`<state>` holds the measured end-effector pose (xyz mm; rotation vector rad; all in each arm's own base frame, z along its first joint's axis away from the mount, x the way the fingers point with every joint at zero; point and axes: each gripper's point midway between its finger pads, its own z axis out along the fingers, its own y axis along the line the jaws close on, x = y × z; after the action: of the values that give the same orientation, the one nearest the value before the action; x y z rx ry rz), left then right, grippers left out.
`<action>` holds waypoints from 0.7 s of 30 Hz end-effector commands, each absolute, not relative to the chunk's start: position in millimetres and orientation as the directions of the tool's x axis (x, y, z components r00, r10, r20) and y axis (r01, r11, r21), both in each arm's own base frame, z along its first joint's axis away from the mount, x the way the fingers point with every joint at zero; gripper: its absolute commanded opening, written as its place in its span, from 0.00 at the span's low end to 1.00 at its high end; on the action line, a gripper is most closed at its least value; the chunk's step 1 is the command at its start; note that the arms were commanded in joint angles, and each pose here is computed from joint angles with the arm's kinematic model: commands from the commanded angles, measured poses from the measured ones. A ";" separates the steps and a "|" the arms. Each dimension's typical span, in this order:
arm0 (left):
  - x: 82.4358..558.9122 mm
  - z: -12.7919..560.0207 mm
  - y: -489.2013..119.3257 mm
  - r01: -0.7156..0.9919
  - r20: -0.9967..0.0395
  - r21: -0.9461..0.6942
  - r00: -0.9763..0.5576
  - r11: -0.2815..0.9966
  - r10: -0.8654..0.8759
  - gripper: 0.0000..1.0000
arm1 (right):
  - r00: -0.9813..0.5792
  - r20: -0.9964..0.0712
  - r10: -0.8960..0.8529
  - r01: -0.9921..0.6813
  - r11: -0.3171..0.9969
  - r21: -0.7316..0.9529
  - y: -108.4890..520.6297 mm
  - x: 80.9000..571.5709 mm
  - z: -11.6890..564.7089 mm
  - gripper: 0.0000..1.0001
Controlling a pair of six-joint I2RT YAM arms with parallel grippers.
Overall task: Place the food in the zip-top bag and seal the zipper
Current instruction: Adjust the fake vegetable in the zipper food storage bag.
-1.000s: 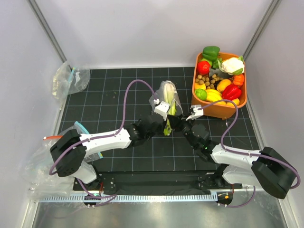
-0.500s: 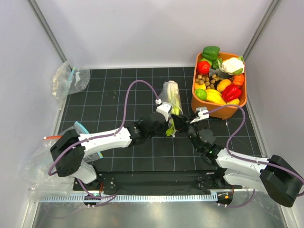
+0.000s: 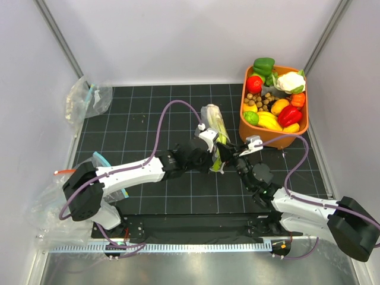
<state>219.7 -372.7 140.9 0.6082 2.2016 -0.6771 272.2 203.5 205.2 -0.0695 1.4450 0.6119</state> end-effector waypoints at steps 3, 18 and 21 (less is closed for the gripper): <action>212.7 148.1 -375.3 0.609 -0.746 -0.275 -0.624 0.744 0.234 0.00 | 0.144 -0.903 0.405 -0.411 0.854 0.317 184.3 269.6 248.3 0.01; 190.5 170.6 -388.7 0.647 -0.732 -0.374 -0.646 0.665 0.216 0.00 | 0.105 -0.933 0.345 -0.430 0.862 0.270 197.4 274.4 234.2 0.01; 188.4 192.0 -389.9 0.646 -0.750 -0.415 -0.641 0.640 0.161 0.00 | 0.065 -0.932 0.356 -0.439 0.849 0.294 207.2 278.6 224.2 0.01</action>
<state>200.6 -381.4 146.4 0.6488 2.2533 -0.7430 272.2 200.2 194.6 -0.1243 1.4634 0.5489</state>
